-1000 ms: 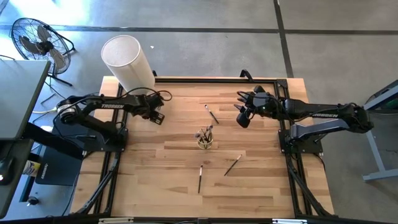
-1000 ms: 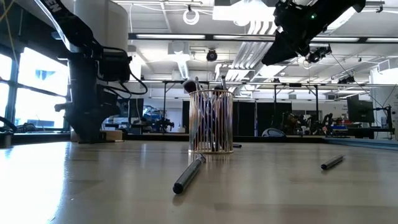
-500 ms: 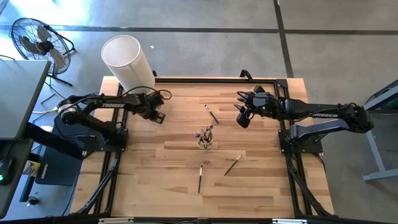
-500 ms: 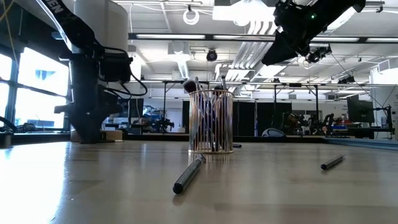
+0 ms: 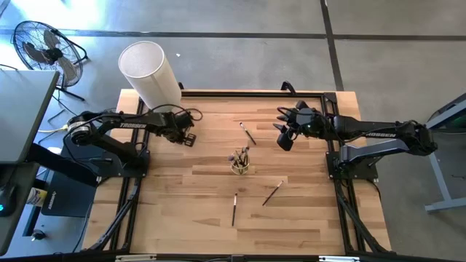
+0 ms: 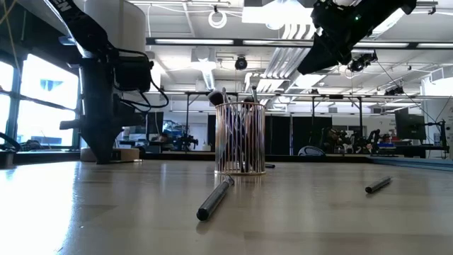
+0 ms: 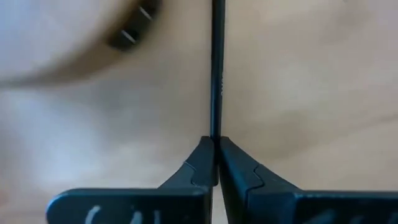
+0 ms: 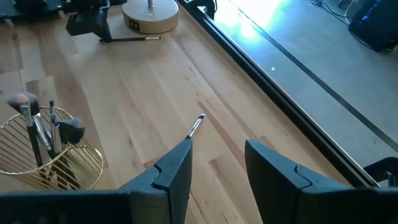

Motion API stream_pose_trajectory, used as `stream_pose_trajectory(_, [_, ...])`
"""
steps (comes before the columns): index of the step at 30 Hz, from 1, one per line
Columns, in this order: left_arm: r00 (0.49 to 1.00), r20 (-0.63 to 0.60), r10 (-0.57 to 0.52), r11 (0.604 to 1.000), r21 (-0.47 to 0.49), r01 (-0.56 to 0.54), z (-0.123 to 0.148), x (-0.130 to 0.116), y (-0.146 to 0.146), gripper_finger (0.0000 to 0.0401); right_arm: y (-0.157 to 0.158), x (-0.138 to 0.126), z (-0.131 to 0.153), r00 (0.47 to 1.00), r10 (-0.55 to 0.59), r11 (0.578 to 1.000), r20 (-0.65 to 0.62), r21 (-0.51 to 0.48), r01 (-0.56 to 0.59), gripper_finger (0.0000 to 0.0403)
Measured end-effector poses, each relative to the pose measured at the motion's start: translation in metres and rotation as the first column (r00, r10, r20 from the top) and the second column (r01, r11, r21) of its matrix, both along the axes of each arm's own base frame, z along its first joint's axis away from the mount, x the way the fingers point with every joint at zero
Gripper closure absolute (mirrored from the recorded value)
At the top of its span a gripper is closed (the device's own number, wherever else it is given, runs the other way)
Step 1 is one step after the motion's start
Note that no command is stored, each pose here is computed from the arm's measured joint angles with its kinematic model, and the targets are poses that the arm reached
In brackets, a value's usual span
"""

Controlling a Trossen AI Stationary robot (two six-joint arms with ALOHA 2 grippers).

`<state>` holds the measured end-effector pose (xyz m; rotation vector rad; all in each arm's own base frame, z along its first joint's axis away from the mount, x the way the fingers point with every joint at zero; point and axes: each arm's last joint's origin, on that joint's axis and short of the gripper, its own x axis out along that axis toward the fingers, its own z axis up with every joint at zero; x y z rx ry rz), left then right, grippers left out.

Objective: Put items in baskets/containers
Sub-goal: Put the eyeshadow brush into the wire organizer

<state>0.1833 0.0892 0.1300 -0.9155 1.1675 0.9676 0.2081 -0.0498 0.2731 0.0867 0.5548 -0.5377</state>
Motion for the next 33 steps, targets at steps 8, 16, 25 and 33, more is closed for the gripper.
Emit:
stream_pose_trajectory(8, [0.999, 0.037, -0.030, 0.998, -0.046, 0.032, 0.001, 0.018, -0.050, 0.0392, 0.000, 0.000, 0.000, 1.000, 0.005, 1.000, -0.005, -0.006, -0.005, 0.0260])
stream_pose_trajectory(16, [0.986, 0.099, -0.134, 0.982, -0.117, 0.145, 0.012, 0.034, -0.088, 0.0392, 0.000, 0.000, 0.000, 1.000, 0.014, 1.000, -0.014, -0.020, -0.015, 0.0261])
stream_pose_trajectory(25, [0.989, 0.093, -0.115, 0.986, -0.108, 0.125, 0.013, 0.034, -0.087, 0.0391, 0.000, 0.000, 0.000, 1.000, 0.015, 1.000, -0.014, -0.020, -0.015, 0.0261])
stream_pose_trajectory(33, [0.990, 0.089, -0.112, 0.988, -0.100, 0.121, 0.013, 0.034, -0.087, 0.0347, 0.000, 0.000, 0.000, 1.000, 0.015, 1.000, -0.014, -0.019, -0.015, 0.0260])
